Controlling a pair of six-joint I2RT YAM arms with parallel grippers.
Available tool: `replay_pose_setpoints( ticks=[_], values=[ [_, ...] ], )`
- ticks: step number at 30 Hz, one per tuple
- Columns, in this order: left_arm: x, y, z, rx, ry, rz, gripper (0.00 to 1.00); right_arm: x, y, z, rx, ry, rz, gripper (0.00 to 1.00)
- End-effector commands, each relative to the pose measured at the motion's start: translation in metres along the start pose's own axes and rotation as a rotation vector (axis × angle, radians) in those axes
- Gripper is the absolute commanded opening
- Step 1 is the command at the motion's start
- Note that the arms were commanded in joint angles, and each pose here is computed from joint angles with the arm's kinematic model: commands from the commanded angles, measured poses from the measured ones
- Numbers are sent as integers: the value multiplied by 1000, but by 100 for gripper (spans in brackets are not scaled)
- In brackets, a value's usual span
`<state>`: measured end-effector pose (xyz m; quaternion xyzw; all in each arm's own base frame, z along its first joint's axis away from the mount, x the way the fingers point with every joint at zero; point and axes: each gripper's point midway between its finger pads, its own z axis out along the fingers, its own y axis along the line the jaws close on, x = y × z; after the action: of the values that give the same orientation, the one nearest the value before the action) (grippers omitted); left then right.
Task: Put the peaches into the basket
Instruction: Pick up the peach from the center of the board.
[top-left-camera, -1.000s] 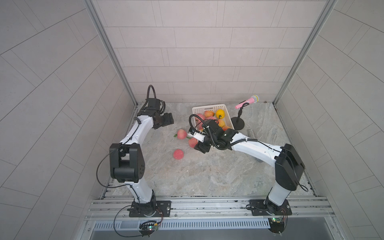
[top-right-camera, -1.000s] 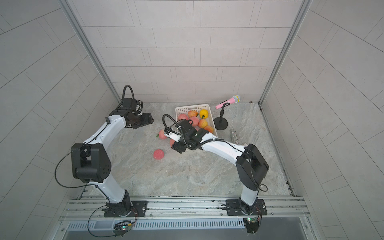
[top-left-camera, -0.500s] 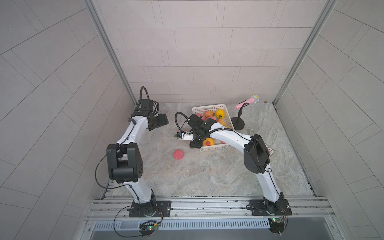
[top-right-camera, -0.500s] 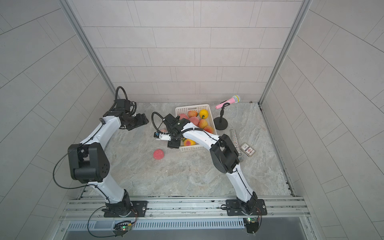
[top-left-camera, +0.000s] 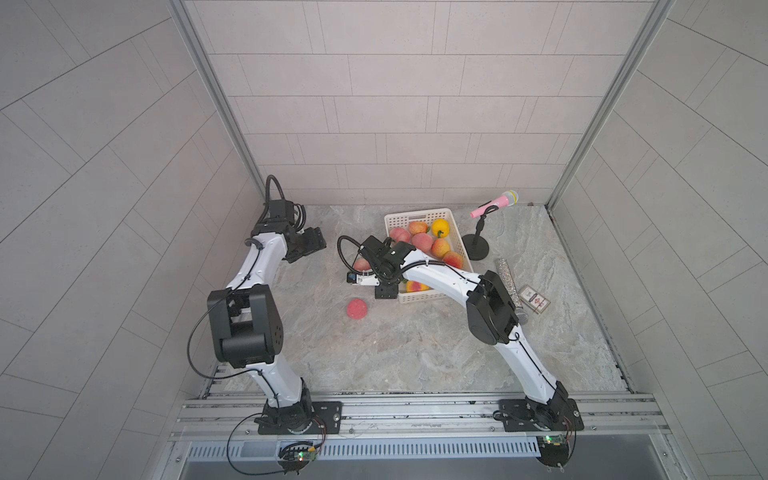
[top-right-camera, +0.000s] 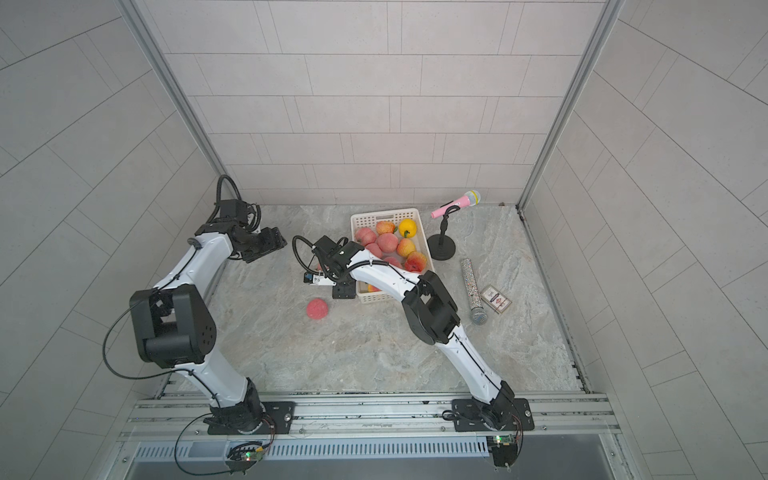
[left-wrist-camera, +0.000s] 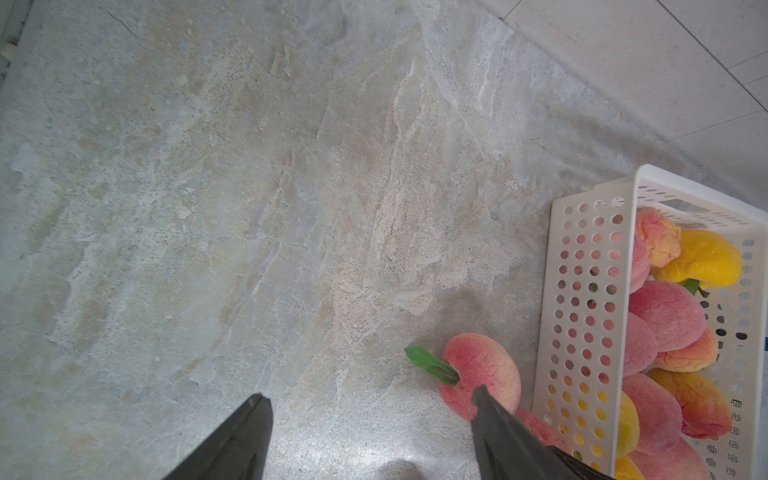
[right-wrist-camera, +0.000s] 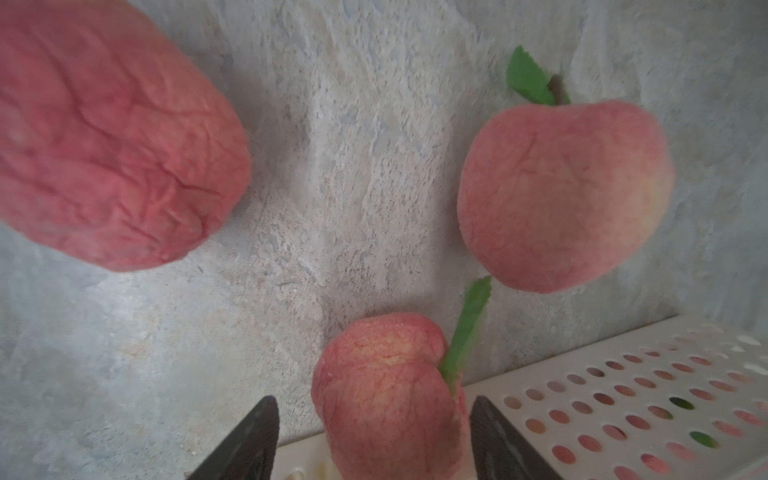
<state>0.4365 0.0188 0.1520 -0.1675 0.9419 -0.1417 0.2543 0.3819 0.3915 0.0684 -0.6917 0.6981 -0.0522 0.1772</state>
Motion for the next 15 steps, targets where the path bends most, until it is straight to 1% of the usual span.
replay_pose_setpoints(
  ticks=[1,8,11,15],
  values=[
    [5,-1,3,10,13,3,81,12,-3,10,35,85,-8,75],
    [4,-2,3,17,11,0,81,9,-10,19,75,89,-2,74],
    [4,-3,3,21,10,2,81,5,-9,21,69,78,8,68],
    [4,-3,3,24,12,0,81,0,-9,17,57,55,27,54]
  ],
)
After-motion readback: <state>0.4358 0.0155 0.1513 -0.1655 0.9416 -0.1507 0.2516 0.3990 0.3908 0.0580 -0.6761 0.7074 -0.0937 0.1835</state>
